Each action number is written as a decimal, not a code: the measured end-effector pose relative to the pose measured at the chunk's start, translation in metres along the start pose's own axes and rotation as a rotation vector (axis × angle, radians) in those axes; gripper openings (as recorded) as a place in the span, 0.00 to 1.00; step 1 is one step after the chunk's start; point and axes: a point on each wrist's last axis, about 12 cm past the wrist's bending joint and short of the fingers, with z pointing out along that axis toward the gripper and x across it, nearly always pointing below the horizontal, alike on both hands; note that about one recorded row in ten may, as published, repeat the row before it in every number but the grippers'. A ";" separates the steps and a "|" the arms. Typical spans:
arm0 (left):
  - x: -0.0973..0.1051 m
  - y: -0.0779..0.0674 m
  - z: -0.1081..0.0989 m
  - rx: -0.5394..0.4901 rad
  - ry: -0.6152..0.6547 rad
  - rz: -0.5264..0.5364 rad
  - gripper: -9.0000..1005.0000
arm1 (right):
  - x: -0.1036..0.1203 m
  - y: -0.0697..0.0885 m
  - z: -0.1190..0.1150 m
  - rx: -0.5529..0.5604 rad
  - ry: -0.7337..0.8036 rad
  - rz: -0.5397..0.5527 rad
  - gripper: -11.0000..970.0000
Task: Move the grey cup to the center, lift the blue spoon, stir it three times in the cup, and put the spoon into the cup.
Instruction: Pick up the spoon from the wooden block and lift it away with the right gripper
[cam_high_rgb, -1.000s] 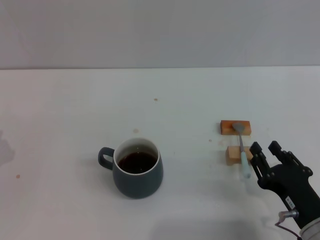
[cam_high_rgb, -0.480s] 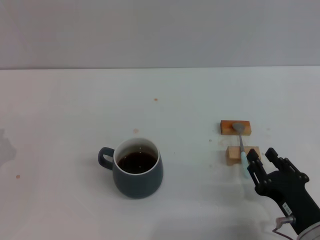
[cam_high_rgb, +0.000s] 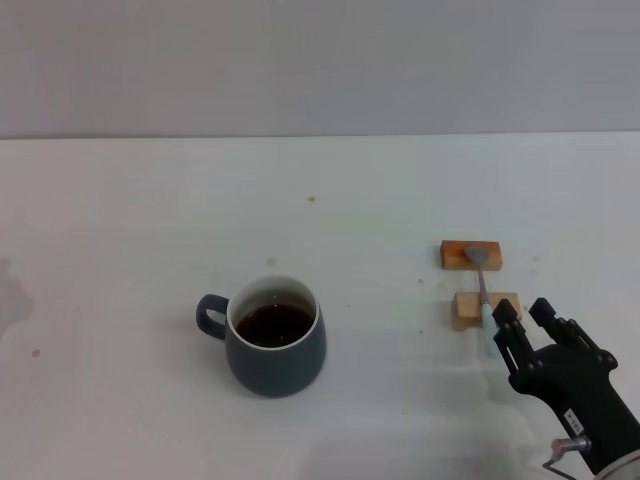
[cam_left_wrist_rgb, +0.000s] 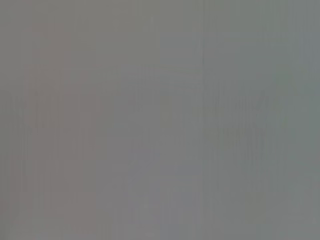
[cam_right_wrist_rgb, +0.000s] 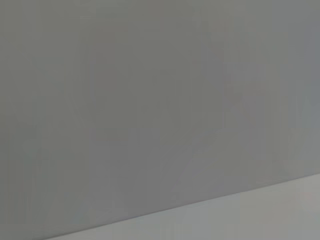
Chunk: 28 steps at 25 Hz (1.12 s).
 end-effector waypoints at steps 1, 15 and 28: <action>0.000 0.000 0.000 0.000 0.000 0.000 0.01 | 0.000 0.000 -0.001 0.003 -0.003 0.002 0.46; -0.001 0.002 -0.002 -0.003 -0.007 0.001 0.01 | 0.000 0.000 0.002 -0.056 0.007 -0.023 0.48; -0.002 0.001 -0.002 -0.002 -0.015 -0.002 0.01 | -0.004 -0.008 -0.005 -0.072 -0.058 0.007 0.71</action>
